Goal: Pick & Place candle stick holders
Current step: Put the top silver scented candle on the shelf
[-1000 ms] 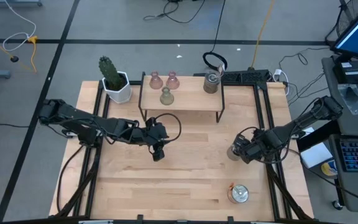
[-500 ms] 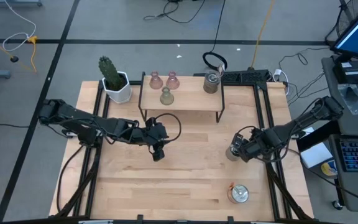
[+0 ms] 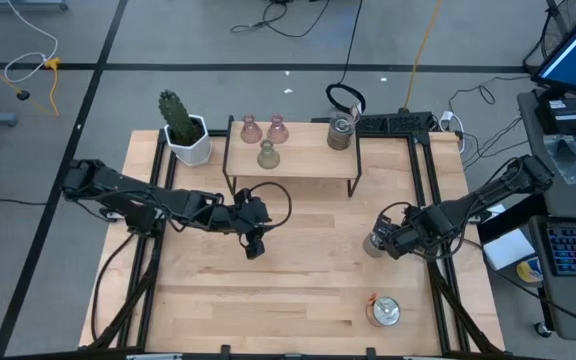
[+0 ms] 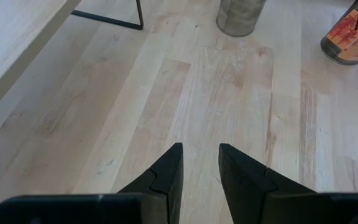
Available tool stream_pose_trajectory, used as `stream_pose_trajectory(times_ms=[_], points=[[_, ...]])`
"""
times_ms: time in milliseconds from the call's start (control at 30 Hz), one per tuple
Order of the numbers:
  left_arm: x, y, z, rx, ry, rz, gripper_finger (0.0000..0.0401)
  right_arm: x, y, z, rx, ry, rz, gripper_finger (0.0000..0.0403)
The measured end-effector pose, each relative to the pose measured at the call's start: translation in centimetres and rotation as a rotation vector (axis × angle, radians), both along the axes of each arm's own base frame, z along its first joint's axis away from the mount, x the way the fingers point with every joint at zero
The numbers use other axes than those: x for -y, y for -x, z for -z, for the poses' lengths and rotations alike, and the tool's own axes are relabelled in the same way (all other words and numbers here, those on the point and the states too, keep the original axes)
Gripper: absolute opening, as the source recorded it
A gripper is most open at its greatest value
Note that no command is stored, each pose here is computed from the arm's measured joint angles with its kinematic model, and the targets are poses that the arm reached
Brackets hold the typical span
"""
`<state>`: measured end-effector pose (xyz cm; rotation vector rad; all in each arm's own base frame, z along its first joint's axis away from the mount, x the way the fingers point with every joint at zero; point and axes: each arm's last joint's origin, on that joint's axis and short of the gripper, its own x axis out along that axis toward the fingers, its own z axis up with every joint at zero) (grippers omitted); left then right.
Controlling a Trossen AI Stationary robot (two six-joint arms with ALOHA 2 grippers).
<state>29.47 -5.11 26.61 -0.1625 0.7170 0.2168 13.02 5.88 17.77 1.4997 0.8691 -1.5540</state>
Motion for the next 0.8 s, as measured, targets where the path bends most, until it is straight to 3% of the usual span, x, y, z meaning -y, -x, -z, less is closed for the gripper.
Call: stream_pose_trajectory(times_ms=[800], points=[[0.2, -0.4, -0.5, 0.066, 0.038, 0.015, 0.0104, 0.1, -0.7, -2.2, 0.074, 0.1, -0.171, 0.0]])
